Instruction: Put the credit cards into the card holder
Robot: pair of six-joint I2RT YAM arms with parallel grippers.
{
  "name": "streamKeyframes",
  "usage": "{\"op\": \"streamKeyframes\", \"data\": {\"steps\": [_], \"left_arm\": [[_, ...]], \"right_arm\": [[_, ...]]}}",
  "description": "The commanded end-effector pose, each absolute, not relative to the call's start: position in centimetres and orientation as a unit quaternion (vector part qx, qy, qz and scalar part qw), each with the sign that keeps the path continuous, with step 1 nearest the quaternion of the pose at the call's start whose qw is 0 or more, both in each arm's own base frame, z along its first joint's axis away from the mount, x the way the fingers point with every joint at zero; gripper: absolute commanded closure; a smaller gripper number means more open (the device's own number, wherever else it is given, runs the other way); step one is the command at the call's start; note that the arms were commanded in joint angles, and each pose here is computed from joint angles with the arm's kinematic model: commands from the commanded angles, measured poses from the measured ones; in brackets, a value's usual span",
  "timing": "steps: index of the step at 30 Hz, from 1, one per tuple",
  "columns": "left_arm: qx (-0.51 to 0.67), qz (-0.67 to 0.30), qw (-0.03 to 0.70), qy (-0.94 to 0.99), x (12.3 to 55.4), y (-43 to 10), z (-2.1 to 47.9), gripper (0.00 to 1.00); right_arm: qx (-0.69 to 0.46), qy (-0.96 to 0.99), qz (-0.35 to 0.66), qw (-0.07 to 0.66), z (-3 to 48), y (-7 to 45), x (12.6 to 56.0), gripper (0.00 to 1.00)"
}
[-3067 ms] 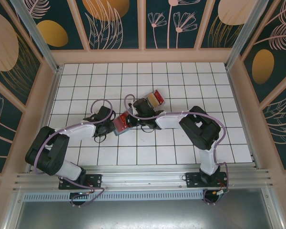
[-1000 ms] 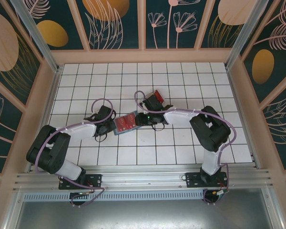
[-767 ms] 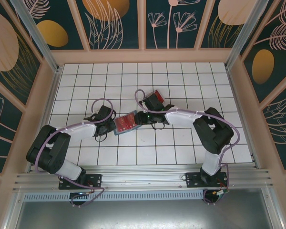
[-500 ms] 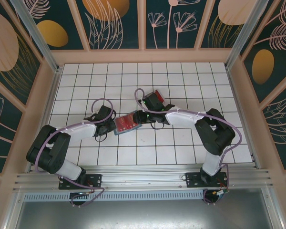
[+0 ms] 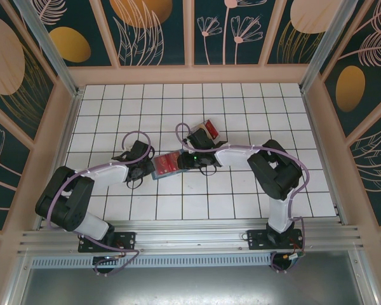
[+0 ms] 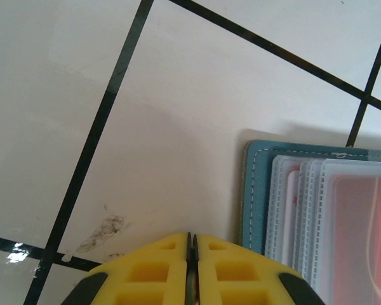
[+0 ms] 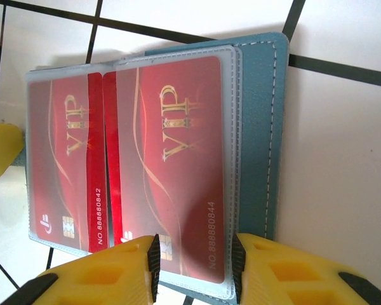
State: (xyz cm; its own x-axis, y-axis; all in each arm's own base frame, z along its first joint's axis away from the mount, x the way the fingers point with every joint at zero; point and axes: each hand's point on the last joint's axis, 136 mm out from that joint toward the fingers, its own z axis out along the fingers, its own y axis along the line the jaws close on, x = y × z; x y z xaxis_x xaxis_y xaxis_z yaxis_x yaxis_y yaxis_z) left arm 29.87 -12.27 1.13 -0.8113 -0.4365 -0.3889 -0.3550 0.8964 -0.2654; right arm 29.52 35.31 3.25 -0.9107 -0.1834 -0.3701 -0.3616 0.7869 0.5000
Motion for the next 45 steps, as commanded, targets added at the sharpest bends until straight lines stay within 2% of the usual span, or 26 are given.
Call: {"op": "streamKeyframes", "data": {"steps": [1, 17, 21, 26, 29, 45], "left_arm": [[-0.199, -0.103, 0.185, 0.957, 28.7, -13.1, -1.2, 0.90], [-0.199, -0.105, 0.186, 0.957, 28.7, -13.1, -1.1, 0.89], [-0.198, -0.108, 0.191, 0.955, 29.0, -13.2, -0.4, 0.86], [-0.198, -0.125, 0.207, 0.950, 29.8, -13.7, 1.8, 0.75], [-0.198, -0.131, 0.221, 0.946, 30.2, -13.8, 3.5, 0.71], [-0.208, -0.193, 0.271, 0.920, 31.6, -15.0, 10.9, 0.71]], "right_arm": [[-0.147, 0.922, 0.318, 0.164, 4.8, 36.8, 30.1, 0.63], [-0.137, 0.903, 0.379, 0.147, 6.2, 38.3, 30.0, 0.63], [-0.131, 0.899, 0.393, 0.143, 6.4, 38.3, 30.1, 0.63], [-0.125, 0.896, 0.405, 0.136, 6.4, 38.2, 30.2, 0.63], [-0.120, 0.893, 0.413, 0.131, 6.5, 38.1, 30.1, 0.63], [-0.106, 0.879, 0.450, 0.115, 7.0, 38.1, 30.1, 0.63]]}}
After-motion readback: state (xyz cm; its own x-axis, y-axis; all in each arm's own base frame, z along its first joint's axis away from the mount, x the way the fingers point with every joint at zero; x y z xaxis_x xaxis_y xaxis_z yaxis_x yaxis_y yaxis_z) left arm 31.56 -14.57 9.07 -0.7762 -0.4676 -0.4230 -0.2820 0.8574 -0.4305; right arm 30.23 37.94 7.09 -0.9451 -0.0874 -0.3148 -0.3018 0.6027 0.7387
